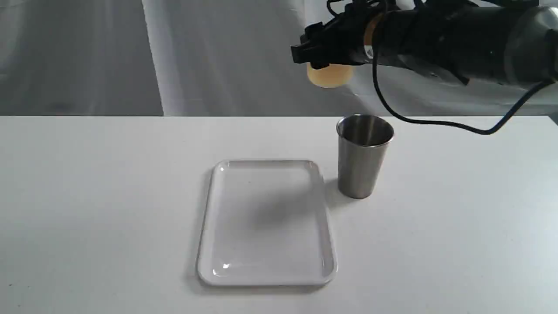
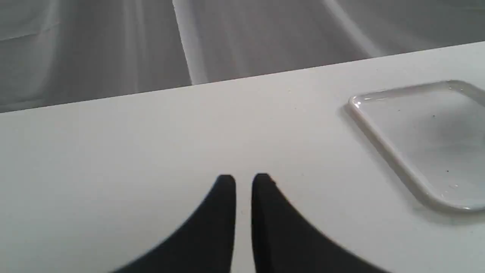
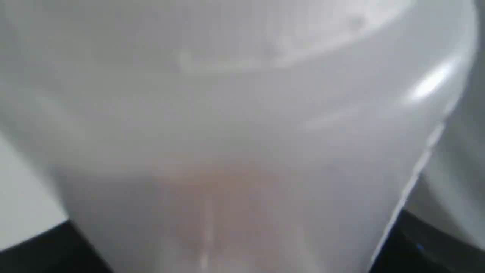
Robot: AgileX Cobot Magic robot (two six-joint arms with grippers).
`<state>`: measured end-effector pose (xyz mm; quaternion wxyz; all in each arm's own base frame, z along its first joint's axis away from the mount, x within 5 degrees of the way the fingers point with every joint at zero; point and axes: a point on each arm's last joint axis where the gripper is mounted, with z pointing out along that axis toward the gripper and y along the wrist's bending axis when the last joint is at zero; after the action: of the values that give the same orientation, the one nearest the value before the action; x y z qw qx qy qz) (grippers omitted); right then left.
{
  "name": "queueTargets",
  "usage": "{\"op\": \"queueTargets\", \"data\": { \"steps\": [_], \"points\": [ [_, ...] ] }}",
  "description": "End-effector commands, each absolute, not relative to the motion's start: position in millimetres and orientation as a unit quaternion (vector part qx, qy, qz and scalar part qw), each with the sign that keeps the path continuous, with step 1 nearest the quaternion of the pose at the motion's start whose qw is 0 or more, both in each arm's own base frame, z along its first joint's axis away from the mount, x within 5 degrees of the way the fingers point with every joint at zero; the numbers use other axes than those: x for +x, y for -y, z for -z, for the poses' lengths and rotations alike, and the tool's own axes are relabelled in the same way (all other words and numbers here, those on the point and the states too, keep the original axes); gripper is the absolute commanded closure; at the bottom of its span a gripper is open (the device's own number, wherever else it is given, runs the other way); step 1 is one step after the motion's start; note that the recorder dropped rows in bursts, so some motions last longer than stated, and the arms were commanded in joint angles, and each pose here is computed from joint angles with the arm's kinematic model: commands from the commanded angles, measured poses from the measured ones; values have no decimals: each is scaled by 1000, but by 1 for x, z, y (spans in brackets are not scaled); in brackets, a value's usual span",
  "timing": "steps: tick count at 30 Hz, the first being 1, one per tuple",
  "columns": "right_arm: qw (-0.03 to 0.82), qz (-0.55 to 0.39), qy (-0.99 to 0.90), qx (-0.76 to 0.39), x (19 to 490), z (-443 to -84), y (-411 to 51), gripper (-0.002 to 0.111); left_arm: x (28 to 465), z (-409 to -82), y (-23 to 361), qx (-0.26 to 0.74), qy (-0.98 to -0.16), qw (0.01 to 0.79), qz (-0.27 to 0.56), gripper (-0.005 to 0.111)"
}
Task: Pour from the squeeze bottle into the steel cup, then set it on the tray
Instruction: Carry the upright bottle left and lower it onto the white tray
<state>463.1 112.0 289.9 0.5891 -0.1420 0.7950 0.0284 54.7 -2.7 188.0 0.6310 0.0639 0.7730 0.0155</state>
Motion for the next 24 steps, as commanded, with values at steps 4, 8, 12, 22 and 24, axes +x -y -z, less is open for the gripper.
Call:
{"op": "queueTargets", "data": {
  "steps": [4, 8, 12, 22, 24],
  "points": [
    [629, -48, -758, -167, 466, -296, -128, 64, 55, -187, 3, 64, -771, 634, -14, 98],
    [614, -55, -770, -165, 468, -279, -137, 64, 55, -187, 3, 64, -771, 634, -14, 98],
    [598, -65, -782, -162, 472, -260, -145, 64, 55, -187, 3, 64, -771, 634, -14, 98],
    [580, -95, -795, -153, 469, -232, -167, 64, 55, -187, 3, 64, -771, 634, -14, 98],
    [579, -97, -794, -159, 464, -224, -170, 64, 55, -187, 3, 64, -771, 634, -14, 98]
  ]
}}
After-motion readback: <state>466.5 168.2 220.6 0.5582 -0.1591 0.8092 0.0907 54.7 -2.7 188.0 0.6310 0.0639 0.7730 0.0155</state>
